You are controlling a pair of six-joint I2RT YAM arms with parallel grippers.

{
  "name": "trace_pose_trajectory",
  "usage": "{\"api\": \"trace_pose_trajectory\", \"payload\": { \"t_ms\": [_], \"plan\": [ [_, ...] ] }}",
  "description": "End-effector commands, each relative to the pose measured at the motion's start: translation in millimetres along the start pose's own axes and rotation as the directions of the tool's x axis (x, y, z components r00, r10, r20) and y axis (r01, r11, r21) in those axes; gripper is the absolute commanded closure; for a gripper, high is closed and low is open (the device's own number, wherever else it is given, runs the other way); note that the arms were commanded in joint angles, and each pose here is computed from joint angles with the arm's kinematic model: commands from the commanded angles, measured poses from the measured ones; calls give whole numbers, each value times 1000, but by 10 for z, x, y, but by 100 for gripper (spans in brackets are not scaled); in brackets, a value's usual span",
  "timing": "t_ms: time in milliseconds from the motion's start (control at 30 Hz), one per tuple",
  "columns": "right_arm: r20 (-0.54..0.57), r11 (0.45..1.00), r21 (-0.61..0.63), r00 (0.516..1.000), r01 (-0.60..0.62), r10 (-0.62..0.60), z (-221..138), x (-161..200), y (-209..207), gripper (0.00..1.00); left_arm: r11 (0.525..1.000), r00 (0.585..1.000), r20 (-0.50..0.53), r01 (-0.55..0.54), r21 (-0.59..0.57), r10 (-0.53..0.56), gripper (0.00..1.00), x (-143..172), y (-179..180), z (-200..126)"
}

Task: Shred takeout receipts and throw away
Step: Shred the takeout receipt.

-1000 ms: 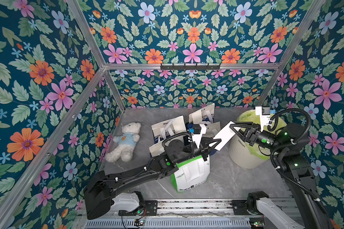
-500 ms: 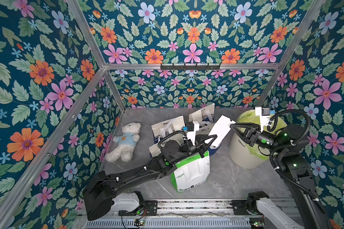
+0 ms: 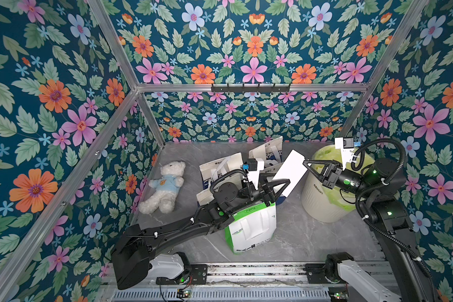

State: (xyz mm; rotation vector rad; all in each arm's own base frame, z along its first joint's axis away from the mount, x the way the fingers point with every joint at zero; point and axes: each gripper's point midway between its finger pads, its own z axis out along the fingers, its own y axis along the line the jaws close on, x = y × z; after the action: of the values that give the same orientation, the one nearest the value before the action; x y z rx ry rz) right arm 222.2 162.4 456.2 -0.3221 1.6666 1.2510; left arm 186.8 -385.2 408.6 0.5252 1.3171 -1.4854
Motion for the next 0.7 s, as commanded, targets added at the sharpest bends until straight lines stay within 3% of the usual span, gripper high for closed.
{"api": "trace_pose_trajectory", "payload": {
  "t_ms": [0,133,233,433,667],
  "plan": [
    [-45,998,-11,997,58,-59,-56,79,89,100,991,989,-56,-136,-6,135,1,-109,-19,-47],
    [-101,995,-56,991,85,-90,-116,183,229,100,948,938,-138,-318,26,318,0,-352,-81,-114],
    [-132,991,-105,987,79,-93,-137,242,323,100,921,905,-174,-373,111,388,1,-514,-199,-88],
    [-157,982,-183,984,54,-83,-171,279,477,100,877,872,-242,-332,347,426,14,-462,-495,72],
    [-184,975,-217,979,48,-89,-206,301,576,100,874,876,-269,-277,400,400,25,-355,-525,97]
  ]
}}
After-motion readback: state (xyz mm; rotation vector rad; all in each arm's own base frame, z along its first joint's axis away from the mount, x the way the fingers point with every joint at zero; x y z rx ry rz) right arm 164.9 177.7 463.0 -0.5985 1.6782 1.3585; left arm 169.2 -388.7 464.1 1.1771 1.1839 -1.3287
